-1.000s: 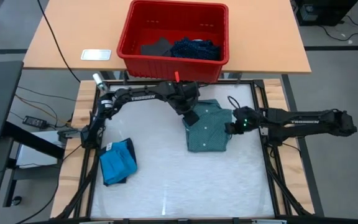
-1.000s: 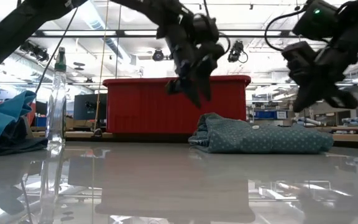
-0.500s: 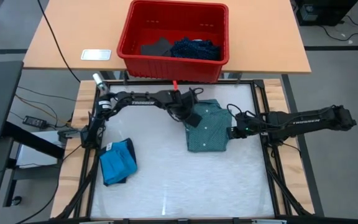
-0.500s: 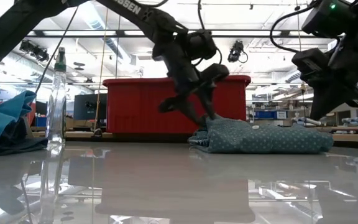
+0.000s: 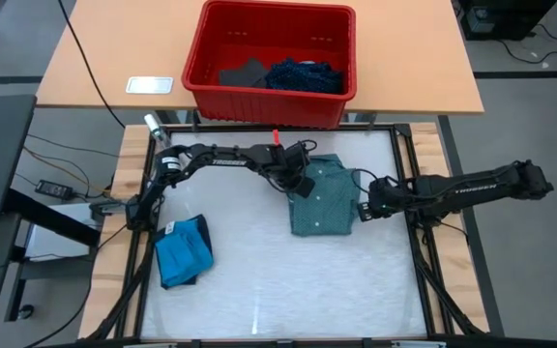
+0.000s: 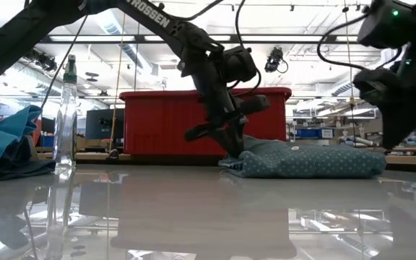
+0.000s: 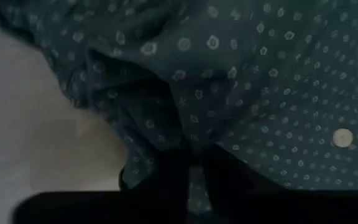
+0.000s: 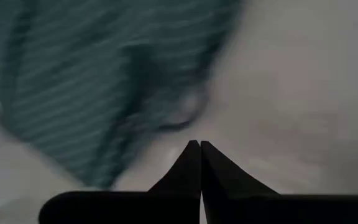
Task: Fold laundry
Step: Fold the green polo shirt
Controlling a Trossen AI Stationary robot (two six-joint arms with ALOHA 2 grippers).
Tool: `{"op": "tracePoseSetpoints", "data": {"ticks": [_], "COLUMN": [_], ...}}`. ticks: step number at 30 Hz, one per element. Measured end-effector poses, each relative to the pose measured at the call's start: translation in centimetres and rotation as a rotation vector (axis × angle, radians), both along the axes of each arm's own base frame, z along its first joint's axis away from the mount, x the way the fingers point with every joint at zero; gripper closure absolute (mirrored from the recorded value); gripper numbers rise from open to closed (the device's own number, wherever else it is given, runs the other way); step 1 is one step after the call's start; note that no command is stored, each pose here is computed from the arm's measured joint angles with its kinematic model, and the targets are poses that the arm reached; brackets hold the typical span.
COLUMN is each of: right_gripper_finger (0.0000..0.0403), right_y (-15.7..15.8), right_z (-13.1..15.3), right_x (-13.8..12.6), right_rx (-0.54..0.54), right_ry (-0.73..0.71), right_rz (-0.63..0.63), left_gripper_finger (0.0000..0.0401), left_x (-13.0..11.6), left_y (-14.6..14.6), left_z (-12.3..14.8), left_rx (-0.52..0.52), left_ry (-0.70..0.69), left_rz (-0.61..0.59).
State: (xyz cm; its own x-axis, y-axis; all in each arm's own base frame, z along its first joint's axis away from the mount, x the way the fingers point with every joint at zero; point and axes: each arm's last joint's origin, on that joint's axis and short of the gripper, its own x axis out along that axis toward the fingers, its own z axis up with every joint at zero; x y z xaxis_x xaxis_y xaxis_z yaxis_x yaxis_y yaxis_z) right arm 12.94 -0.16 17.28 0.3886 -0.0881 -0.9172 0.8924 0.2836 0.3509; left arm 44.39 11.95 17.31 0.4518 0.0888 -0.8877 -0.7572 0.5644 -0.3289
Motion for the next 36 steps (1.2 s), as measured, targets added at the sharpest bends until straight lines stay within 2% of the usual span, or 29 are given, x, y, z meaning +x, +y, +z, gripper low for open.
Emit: {"op": "tracePoseSetpoints", "data": {"ticks": [2, 6, 10, 14, 19, 23, 27, 32, 36], "right_gripper_finger": [0.0398, 0.0398, 0.0398, 0.0398, 0.0398, 0.0398, 0.0398, 0.0397, 0.0392], "right_y": [-0.2, -0.8, -1.1, -1.8, -2.7, -3.5, -3.9, -4.1, -3.7], "right_z": [-0.6, -3.1, -4.8, -4.7, -4.5, -5.1, -6.5, -6.9, -6.4], "right_x": [-0.3, -0.7, 0.0, 0.9, 2.1, 2.2, 1.8, 2.0, 2.2], "right_rx": [-0.045, -0.066, -0.057, -0.104, -0.164, -0.18, -0.192, -0.199, -0.086], "right_ry": [0.052, 0.082, -0.048, -0.188, -0.348, -0.348, -0.288, -0.292, -0.327], "right_rz": [-0.015, -0.059, -0.064, -0.084, -0.003, -0.008, 0.001, 0.05, 0.055], "left_gripper_finger": [0.0389, 0.0394, 0.0398, 0.0399, 0.04, 0.04, 0.04, 0.0401, 0.0401], "left_x": [0.0, 0.3, 0.3, 0.3, 0.4, 0.5, 0.3, -0.1, -0.8], "left_y": [0.0, 0.1, 0.1, -0.2, -0.6, -0.9, -1.5, -2.1, -2.2], "left_z": [-0.1, 0.1, 0.1, 0.1, 0.1, 0.2, 2.2, 5.6, 6.6], "left_rx": [-0.001, 0.002, -0.032, -0.061, -0.074, -0.086, -0.09, -0.058, -0.048], "left_ry": [-0.001, -0.033, -0.044, -0.044, -0.044, -0.05, -0.1, -0.195, -0.185], "left_rz": [0.007, 0.02, 0.013, 0.012, 0.019, 0.035, 0.039, 0.033, 0.041]}}
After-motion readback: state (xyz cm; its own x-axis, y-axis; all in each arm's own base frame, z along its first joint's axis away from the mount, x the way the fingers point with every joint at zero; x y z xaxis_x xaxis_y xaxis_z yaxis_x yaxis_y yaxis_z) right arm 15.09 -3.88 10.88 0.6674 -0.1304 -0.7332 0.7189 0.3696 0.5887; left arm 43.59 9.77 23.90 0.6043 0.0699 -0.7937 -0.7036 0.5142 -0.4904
